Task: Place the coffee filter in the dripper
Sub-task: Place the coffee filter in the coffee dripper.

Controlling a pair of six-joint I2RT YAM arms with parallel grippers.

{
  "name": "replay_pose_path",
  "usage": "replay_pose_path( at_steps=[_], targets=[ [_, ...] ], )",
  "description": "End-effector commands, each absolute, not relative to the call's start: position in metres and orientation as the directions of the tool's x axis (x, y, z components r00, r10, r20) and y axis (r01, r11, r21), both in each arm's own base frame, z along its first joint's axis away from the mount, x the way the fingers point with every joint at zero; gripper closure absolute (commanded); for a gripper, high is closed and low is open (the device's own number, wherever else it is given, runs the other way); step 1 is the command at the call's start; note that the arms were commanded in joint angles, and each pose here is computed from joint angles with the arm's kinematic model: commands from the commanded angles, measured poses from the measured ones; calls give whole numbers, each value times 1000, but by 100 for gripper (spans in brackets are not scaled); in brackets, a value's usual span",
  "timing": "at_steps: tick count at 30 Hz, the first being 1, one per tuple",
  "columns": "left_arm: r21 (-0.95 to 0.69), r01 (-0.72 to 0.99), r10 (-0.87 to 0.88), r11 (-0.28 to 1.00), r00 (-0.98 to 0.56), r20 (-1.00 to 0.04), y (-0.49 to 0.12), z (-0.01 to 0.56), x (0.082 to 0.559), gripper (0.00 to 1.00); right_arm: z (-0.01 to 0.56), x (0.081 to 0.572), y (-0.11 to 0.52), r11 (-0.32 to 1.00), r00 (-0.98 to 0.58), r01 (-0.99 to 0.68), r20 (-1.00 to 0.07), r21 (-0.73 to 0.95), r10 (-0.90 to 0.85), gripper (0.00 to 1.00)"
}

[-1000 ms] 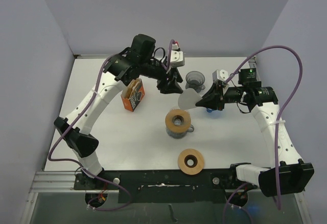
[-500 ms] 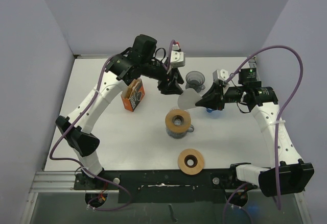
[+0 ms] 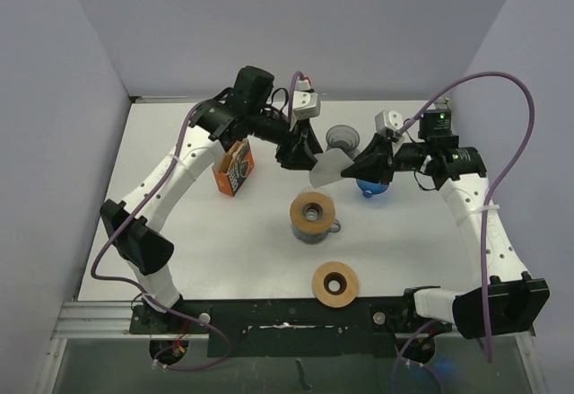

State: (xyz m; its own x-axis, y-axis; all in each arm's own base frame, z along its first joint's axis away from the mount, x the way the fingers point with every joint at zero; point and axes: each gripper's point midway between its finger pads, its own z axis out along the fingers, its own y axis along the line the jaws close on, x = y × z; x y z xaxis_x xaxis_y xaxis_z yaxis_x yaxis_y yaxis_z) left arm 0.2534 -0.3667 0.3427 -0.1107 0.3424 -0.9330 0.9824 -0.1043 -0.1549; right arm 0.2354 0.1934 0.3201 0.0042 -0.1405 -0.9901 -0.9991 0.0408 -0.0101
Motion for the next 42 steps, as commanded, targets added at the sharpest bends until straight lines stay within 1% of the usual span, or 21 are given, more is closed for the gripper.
replay_pose_path(
  at_steps=[1, 6, 21, 23, 25, 27, 28, 30, 31, 32, 33, 34, 37, 39, 42],
  targets=[
    [-108, 979, 223, -176, -67, -972, -360, 379, 242, 56, 348, 238, 199, 7, 86, -996, -992, -87, -98, 100],
    [-125, 978, 198, -168, -91, -976, -354, 382, 245, 66, 352, 243, 202, 7, 90, -996, -991, -91, -99, 100],
    [-170, 963, 180, -209, -133, -975, -356, 381, 237, 88, 350, 248, 204, 14, 79, -997, -992, -81, -101, 100],
    [-184, 959, 181, -213, -147, -972, -356, 380, 236, 93, 348, 250, 204, 24, 68, -997, -992, -71, -104, 97],
    [-193, 957, 179, -218, -155, -971, -356, 379, 234, 100, 346, 252, 204, 40, 57, -997, -992, -62, -111, 94],
    [-206, 956, 179, -209, -169, -969, -356, 379, 234, 100, 344, 258, 203, 74, 39, -996, -991, -48, -124, 88],
    [-213, 957, 182, -195, -178, -967, -356, 379, 235, 100, 343, 262, 202, 100, 28, -994, -991, -41, -135, 84],
    [-216, 969, 187, -119, -192, -964, -356, 379, 246, 100, 340, 273, 198, 174, -11, -985, -987, -17, -159, 73],
    [-213, 974, 189, -72, -197, -962, -355, 378, 253, 100, 340, 281, 195, 220, -16, -975, -984, -23, -176, 66],
    [-208, 978, 191, -17, -201, -961, -353, 378, 261, 100, 340, 288, 192, 265, -23, -964, -981, -30, -195, 54],
    [-199, 979, 193, 50, -205, -960, -351, 379, 271, 100, 342, 296, 187, 311, -26, -949, -976, -43, -215, 45],
    [-189, 976, 191, 113, -207, -959, -348, 379, 280, 100, 343, 304, 184, 350, -32, -935, -972, -53, -232, 40],
    [-195, 938, 163, 285, -248, -955, -343, 380, 308, 100, 350, 321, 178, 419, -36, -905, -967, -76, -253, 29],
    [-213, 899, 131, 384, -281, -951, -341, 379, 325, 100, 354, 330, 179, 444, -35, -892, -966, -84, -255, 25],
    [-230, 840, 91, 492, -312, -946, -336, 377, 347, 100, 357, 344, 183, 480, -34, -871, -960, -107, -276, 19]
  ],
)
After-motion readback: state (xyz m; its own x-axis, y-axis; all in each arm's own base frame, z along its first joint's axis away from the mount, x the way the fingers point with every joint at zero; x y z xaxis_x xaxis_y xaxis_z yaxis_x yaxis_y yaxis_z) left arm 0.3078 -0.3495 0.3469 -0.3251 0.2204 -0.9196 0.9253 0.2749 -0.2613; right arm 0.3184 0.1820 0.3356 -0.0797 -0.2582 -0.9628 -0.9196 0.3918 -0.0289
